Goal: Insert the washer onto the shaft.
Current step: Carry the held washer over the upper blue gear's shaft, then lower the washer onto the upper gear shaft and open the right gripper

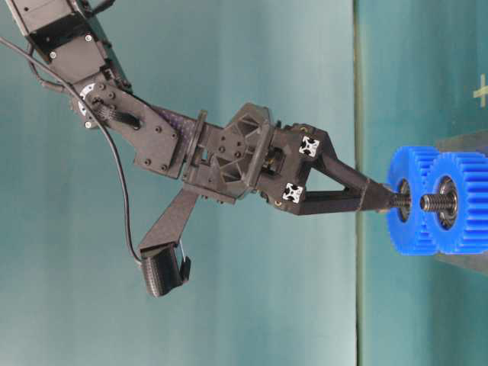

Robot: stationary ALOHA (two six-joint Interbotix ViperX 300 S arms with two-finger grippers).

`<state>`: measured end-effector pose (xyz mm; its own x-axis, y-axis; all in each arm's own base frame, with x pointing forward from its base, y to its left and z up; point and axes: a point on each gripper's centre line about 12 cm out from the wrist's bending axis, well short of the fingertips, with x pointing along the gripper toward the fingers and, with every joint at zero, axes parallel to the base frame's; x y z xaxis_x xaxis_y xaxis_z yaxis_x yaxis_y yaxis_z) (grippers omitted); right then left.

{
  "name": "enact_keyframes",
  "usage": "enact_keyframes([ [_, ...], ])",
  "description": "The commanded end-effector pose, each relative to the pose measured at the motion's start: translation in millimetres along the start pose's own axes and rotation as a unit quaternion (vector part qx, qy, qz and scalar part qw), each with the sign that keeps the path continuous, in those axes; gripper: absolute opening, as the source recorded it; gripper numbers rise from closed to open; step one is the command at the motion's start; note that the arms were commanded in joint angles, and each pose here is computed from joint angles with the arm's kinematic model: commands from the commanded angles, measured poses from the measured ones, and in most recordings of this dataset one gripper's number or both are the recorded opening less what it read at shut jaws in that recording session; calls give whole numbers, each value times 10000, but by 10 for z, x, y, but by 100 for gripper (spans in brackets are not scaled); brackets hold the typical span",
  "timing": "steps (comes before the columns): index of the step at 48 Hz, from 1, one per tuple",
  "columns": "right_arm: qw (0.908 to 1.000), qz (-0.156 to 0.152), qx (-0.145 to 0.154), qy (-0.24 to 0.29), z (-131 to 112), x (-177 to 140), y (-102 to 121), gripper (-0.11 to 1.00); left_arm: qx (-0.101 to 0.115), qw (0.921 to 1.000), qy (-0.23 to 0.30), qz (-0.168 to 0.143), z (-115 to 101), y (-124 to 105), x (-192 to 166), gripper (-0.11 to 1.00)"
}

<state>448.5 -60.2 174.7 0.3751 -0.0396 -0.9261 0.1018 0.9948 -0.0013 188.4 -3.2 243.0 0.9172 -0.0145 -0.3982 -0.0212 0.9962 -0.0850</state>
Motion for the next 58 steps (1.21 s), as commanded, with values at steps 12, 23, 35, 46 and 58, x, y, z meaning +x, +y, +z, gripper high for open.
enact_keyframes([
  [12,9997,9,25,-246,110,-128,14,32,2,10000,-84,-12,55,-7,-3,1],
  [23,9996,13,7,-277,133,-139,15,32,-1,10000,-84,-5,55,-5,-3,1],
  [35,9999,46,95,-94,93,-79,16,42,0,10000,-77,-4,49,-4,-2,1],
  [46,9998,50,107,-155,114,-120,17,73,-8,10000,-61,-3,45,-4,1,1],
  [58,9997,50,116,-194,27,-423,17,72,-13,10000,-68,-11,43,-6,-1,1],
])
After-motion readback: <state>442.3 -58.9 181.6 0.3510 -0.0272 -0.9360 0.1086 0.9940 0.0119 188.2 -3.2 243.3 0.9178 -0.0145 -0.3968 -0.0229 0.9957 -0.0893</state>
